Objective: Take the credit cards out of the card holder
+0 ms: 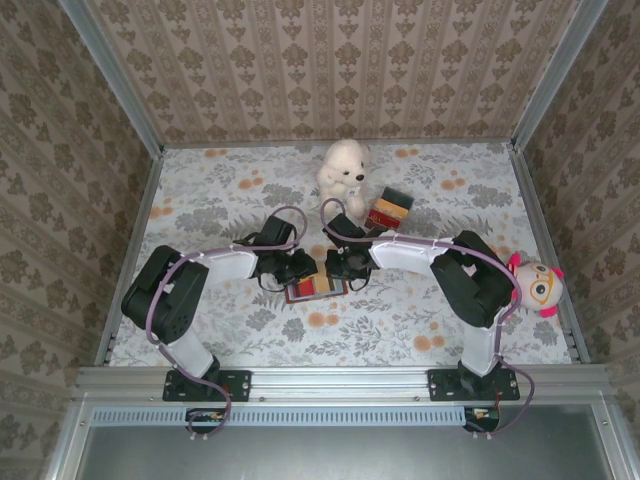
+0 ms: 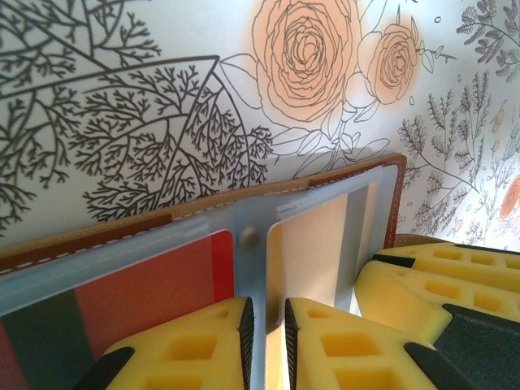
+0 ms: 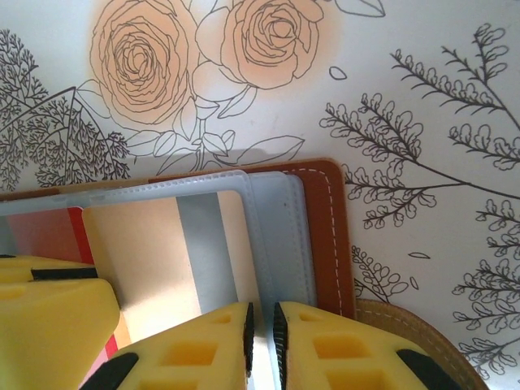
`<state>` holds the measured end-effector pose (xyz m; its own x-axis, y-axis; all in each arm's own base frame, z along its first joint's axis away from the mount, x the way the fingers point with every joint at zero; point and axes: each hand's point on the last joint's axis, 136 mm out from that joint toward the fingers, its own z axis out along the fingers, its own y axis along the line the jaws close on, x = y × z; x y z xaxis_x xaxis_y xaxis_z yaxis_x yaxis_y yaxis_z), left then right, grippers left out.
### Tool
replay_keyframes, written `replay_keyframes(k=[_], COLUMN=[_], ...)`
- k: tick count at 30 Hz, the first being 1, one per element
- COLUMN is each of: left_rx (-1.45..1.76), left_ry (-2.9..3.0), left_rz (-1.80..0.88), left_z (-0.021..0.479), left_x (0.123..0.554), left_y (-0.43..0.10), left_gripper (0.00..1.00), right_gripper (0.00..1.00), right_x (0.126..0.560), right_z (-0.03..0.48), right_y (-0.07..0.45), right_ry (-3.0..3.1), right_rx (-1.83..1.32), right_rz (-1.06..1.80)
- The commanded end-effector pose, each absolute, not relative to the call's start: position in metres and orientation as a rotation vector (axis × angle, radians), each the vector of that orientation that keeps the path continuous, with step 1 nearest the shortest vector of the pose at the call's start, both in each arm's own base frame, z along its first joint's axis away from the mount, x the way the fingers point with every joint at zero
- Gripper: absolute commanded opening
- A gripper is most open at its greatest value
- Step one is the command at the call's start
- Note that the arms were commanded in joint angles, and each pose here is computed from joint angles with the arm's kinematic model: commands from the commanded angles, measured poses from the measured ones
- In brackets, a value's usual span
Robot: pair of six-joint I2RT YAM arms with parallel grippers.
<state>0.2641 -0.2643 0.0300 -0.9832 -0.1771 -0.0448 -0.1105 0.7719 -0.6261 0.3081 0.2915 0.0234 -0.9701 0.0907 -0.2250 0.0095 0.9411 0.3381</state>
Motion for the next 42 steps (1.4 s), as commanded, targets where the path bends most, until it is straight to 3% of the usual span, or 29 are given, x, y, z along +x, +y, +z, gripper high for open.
replay_keyframes(k=[1,22,33,42], left_rx=[-0.202,-0.070,-0.037,-0.071], left_ry=[2.916,2.724,2.697,2.720], left_rz=[-0.979,-1.293,-1.304,-1.263], left_z=[0.019,0.057,0.062,0.056], left_x=[0.255,0.255,0.253,0.252], left_y=[-0.260,-0.275,-0.274,-0.263], left_gripper=[0.21,0.15,0.11,0.00], right_gripper=[0.18,0.16,0.16,0.15], right_x=[0.294,0.292,0.292,0.292], right_z=[-0.002,-0.011,-0.010,-0.008], right_y=[0.278,0.273,0.273,0.272], right_ry=[2.937,2.959,2.959,2.954], right_rx=[0.115,0.130,0.130,0.133], right_rz=[0.433,0.394,0.388,0.387])
